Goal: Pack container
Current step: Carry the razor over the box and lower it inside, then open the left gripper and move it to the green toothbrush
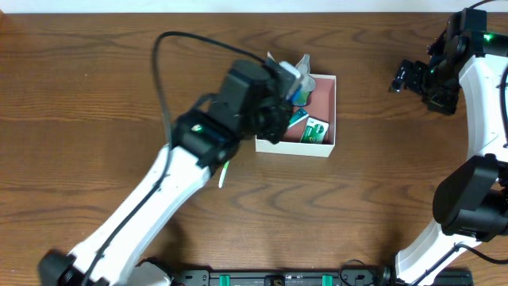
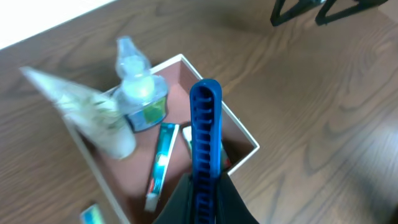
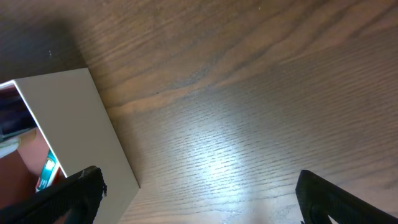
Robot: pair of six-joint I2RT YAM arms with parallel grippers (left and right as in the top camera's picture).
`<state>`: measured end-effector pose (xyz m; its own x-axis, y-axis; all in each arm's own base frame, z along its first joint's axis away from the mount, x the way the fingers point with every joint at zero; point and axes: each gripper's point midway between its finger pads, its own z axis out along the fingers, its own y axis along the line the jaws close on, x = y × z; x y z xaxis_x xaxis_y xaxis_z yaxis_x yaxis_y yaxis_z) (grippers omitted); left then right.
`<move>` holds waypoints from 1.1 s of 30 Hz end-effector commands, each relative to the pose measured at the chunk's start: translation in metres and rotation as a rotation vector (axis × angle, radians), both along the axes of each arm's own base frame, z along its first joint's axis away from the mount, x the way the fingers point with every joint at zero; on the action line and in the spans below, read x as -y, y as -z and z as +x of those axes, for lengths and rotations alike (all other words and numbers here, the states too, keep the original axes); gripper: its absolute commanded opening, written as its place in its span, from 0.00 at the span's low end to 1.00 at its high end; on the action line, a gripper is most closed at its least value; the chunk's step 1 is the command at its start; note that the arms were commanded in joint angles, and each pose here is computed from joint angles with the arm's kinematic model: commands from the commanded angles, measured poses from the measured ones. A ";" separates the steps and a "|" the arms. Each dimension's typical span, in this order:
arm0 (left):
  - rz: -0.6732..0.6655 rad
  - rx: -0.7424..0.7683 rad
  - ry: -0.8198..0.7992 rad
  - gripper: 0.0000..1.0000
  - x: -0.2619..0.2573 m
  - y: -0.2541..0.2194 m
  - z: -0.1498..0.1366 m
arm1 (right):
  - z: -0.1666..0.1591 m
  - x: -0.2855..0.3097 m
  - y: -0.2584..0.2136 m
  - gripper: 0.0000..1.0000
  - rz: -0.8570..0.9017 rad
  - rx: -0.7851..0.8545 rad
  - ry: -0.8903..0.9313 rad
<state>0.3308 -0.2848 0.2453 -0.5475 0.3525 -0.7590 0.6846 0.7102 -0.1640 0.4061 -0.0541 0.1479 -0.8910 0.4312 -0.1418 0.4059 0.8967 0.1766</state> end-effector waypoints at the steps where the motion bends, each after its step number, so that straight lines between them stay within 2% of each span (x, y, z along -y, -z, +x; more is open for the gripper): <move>1: 0.016 -0.035 0.013 0.07 0.013 0.024 0.010 | 0.001 0.004 0.000 0.99 -0.004 0.000 0.019; 10: 0.059 -0.126 -0.004 0.07 0.027 0.081 0.027 | 0.001 0.004 0.000 0.99 -0.004 0.000 0.019; 13: 0.075 -0.145 -0.005 0.15 0.028 0.094 0.030 | 0.001 0.004 0.000 0.99 -0.004 0.000 0.019; 18: 0.101 -0.138 -0.031 0.16 0.026 0.104 0.037 | 0.001 0.004 0.000 0.99 -0.004 0.000 0.019; 23: 0.095 -0.129 -0.032 0.40 0.027 0.103 0.039 | 0.001 0.004 0.000 0.99 -0.004 0.000 0.019; 30: 0.076 -0.110 -0.029 0.51 0.026 0.090 0.037 | 0.001 0.004 0.000 0.99 -0.004 0.000 0.019; 31: 0.066 -0.097 -0.029 0.54 0.026 0.082 0.037 | 0.001 0.004 0.000 0.99 -0.004 0.000 0.019; 33: 0.036 -0.057 -0.029 0.67 0.025 0.059 0.036 | 0.001 0.004 0.000 0.99 -0.004 0.000 0.019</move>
<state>0.3655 -0.3110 0.1457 -0.6481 0.4014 -0.6472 0.6448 0.7414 -0.1860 0.4061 -0.0541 0.1479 -0.8910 0.4312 -0.1418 0.4059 0.8967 0.1766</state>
